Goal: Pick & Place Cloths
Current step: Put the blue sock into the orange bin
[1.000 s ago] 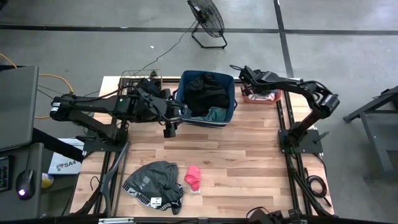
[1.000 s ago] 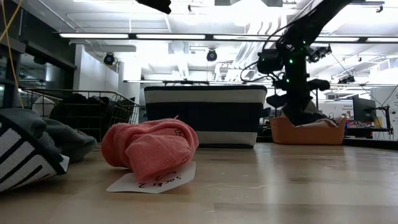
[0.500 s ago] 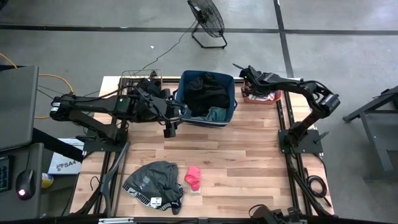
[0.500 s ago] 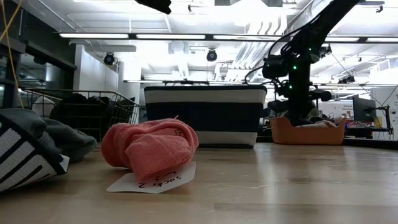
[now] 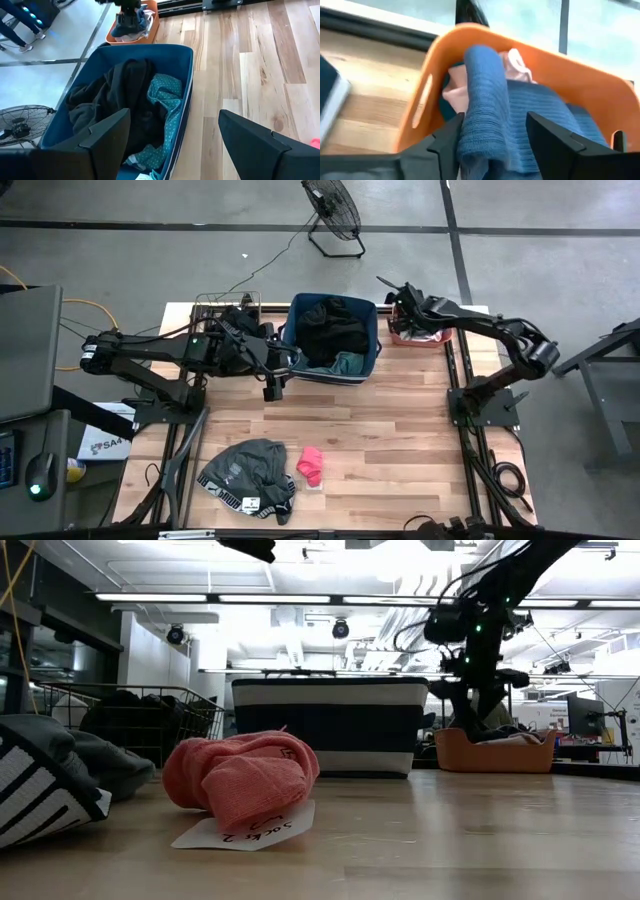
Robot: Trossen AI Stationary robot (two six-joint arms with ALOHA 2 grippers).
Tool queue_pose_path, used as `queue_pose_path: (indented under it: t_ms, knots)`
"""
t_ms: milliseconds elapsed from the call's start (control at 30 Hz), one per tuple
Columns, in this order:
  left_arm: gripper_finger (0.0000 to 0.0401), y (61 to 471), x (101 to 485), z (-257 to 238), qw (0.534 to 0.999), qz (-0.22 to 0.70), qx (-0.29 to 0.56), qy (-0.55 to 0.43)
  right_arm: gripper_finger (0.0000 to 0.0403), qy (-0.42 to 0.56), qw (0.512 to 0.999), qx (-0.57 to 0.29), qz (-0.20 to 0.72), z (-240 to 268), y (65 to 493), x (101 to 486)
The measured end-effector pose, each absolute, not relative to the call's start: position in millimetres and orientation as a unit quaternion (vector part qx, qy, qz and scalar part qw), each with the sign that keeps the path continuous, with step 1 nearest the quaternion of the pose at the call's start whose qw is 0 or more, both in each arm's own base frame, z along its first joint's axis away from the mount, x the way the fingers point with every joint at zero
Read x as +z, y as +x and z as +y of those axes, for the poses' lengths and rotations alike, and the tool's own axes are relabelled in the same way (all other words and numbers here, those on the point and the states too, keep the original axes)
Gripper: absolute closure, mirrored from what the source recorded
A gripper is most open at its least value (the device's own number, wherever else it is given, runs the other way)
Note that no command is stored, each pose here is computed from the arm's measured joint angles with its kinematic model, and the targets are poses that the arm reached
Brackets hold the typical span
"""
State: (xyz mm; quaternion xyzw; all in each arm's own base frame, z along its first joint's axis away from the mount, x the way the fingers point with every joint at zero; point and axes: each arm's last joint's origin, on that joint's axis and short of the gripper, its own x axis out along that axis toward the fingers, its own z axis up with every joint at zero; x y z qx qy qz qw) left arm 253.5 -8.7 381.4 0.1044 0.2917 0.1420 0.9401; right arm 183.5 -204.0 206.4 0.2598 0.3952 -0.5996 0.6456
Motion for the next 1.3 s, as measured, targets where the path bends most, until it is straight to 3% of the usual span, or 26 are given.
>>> queue_pose_path:
  t_ms: [167,733,1300]
  knots:
    - [0.0102,253,381,-9,0.940,0.292,0.142,0.104,0.0192,0.253,0.656,-0.609,0.368,-199,178,223]
    - [0.0102,253,381,-9,0.940,0.291,0.143,0.102,0.0228,0.233,0.603,-0.656,0.389,-203,159,223]
    - [0.0102,253,381,-9,0.940,0.292,0.143,0.102,0.0231,0.256,0.582,-0.658,0.403,-189,147,182]
